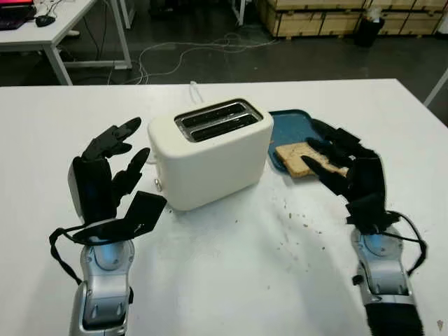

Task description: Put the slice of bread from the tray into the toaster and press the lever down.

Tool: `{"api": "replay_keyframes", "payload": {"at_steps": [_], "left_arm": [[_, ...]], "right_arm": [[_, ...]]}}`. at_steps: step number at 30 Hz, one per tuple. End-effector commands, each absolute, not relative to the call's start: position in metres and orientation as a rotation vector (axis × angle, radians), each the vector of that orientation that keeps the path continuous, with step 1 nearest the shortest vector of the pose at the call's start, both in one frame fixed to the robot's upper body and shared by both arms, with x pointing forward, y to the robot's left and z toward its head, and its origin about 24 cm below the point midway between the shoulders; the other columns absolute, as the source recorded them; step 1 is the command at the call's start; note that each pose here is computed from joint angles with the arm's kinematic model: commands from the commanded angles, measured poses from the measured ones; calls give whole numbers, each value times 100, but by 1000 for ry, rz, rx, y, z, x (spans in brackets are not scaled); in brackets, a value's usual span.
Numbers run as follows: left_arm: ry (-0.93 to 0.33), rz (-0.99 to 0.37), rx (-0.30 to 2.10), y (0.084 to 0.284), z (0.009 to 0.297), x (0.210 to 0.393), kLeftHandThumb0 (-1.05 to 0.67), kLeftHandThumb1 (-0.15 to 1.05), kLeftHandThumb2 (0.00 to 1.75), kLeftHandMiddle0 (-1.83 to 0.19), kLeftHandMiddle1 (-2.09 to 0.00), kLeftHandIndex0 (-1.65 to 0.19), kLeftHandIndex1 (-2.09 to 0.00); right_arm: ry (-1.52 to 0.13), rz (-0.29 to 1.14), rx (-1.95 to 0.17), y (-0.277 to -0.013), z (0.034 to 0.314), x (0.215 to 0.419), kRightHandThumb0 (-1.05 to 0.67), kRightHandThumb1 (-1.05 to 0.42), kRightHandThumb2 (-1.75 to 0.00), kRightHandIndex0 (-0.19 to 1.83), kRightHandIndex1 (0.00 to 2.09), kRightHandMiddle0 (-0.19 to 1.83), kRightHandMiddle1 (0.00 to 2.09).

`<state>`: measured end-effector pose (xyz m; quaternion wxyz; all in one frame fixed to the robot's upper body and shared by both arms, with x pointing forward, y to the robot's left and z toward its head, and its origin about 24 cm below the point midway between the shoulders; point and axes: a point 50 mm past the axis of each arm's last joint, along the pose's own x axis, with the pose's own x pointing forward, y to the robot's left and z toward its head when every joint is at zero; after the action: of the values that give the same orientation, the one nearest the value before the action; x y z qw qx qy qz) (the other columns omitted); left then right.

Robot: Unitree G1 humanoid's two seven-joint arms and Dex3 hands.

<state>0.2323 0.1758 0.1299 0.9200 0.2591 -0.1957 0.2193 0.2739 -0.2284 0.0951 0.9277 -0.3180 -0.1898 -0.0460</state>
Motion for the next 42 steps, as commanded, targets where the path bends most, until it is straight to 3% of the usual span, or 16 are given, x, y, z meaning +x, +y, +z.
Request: {"api": "replay_keyframes", "payload": {"at_steps": [1,8,16,31,42], "left_arm": [[-433,462,544,177,135,235,-21,89,0,-58,-109,-91,-12],[-448,472,558,178,138,236,-21,87,0,-61,-108,-93,-14],[-451,473,557,178,139,237,-24,87,0,-63,-104,-94,-15],[-455,475,555,176,140,237,-24,86,0,-65,-103,-94,-16],[-451,464,545,176,139,236,-23,87,0,-64,-102,-92,-16]], "right_arm": [[-441,-103,-798,-238,106,281,-41,-81,0,75,0,71,1],[-399,-63,-1223,-260,101,304,-41,-79,0,64,0,62,0],[-304,34,-1471,-262,93,327,-46,-78,-1,52,0,54,0],[-139,169,-1557,-249,60,343,-55,-81,0,43,0,43,0],[-141,171,-1607,-244,44,342,-54,-81,0,43,1,41,1]]}}
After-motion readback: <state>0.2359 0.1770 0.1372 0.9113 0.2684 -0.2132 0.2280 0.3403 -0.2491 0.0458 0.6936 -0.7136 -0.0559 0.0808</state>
